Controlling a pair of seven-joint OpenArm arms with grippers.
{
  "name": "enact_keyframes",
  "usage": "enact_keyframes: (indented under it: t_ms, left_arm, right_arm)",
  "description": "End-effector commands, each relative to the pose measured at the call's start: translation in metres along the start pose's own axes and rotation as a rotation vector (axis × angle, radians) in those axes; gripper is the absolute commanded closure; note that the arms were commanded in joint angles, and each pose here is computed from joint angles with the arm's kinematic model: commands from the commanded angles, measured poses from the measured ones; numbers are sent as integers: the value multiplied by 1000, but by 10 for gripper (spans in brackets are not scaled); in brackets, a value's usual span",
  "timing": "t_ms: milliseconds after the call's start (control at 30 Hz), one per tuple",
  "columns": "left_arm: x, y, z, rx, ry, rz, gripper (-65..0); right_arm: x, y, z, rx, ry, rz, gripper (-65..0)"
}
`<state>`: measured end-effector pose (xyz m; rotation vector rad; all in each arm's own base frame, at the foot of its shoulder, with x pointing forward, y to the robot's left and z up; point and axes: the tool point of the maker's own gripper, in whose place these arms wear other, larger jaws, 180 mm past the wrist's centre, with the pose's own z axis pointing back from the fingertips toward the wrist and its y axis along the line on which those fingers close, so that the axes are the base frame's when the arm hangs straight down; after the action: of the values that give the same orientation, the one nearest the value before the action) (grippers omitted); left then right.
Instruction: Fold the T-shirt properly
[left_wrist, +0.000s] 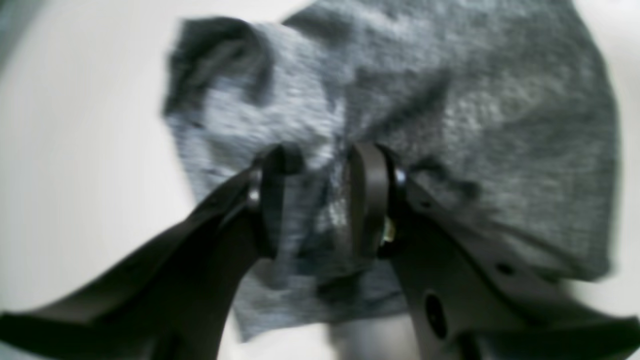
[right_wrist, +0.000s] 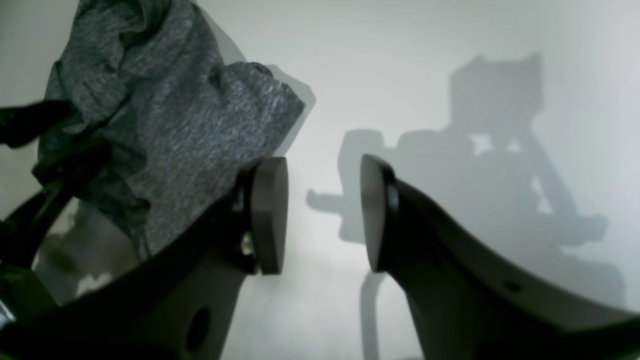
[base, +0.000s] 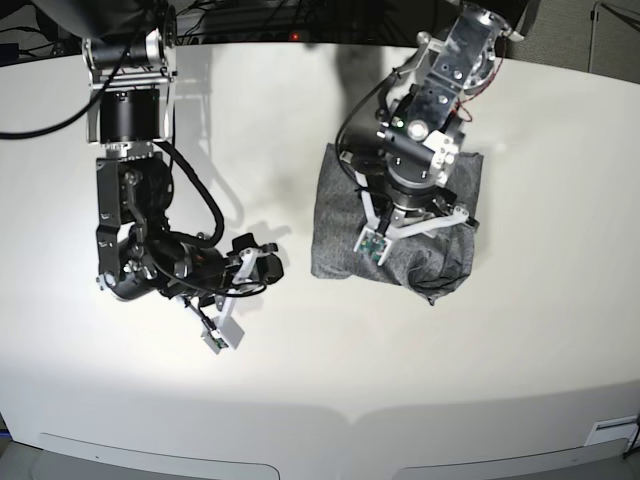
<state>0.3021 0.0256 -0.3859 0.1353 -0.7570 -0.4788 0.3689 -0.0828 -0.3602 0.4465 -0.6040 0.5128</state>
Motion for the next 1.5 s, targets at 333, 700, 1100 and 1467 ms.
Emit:
enact_keyframes:
  t_ms: [333, 700, 1100, 1467]
  left_arm:
    - [-4, 51, -7, -29, -3, 267, -215]
    - [1, 41, -6, -121, -20, 312, -215]
    - [20, 53, -7, -105, -39, 302, -215]
    - [16, 60, -7, -61, -28, 268, 0]
  right_arm:
    - [20, -2, 7, -1, -53, 23, -246]
    - [20, -2, 7, -1, -52, 23, -246]
    - [20, -2, 7, -1, -53, 23, -246]
    - [20, -2, 7, -1, -53, 23, -246]
